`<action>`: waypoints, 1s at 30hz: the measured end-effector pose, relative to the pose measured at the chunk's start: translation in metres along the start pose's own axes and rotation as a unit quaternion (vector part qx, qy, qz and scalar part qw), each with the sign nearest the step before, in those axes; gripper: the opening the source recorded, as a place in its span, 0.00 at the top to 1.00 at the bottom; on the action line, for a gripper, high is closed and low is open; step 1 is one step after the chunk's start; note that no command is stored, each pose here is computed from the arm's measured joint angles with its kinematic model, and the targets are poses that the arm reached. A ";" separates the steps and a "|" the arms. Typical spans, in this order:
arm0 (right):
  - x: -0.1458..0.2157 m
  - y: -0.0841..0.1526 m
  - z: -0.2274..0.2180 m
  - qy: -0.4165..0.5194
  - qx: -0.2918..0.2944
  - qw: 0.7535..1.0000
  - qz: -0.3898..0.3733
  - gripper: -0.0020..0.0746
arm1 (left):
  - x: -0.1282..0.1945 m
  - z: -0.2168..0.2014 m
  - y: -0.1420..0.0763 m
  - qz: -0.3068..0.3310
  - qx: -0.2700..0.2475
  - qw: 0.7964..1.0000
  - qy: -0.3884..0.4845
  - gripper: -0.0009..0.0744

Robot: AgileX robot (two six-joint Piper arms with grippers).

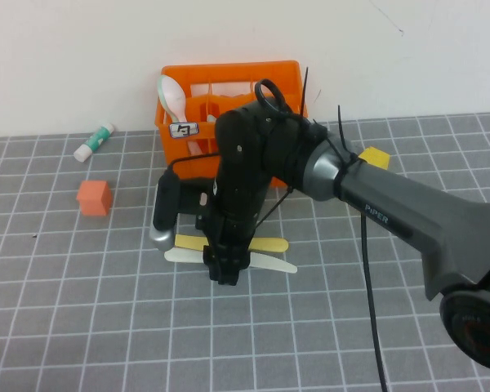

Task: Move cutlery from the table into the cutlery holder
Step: Pick up the knife, then place the knife on the box

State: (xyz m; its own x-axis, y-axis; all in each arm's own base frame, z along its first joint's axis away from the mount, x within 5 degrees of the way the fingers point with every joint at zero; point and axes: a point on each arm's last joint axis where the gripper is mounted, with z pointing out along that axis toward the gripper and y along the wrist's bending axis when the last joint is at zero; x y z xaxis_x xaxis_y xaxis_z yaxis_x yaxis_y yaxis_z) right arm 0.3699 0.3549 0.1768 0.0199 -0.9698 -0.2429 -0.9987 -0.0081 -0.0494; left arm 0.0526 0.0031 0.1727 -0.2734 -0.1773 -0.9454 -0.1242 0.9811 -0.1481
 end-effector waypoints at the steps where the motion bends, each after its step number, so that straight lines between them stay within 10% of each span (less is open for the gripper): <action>1: 0.000 0.000 0.001 0.001 -0.001 1.000 0.006 0.51 | 0.000 0.000 0.000 0.000 0.000 1.000 0.000 0.99; 9: -0.004 0.000 0.000 -0.002 0.007 0.998 0.061 0.83 | 0.000 0.000 0.000 -0.001 0.000 1.000 0.000 0.99; 24: -0.033 0.012 -0.046 -0.154 0.031 0.972 0.177 0.82 | 0.000 0.000 0.000 -0.001 0.000 1.000 0.000 0.99; 30: -0.038 0.027 -0.084 -0.315 0.121 0.914 0.225 0.82 | 0.000 0.000 0.000 -0.001 0.000 1.000 0.000 0.99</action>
State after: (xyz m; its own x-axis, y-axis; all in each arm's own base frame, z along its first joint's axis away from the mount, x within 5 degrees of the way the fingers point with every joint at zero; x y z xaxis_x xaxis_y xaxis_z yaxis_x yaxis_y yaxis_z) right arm 0.3388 0.3710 0.2661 -0.2927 -0.5280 -0.7972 -0.8741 0.4858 -0.0008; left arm 0.0526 0.0031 0.1727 -0.2731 -0.1794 -0.9451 -0.1248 0.9808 -0.1501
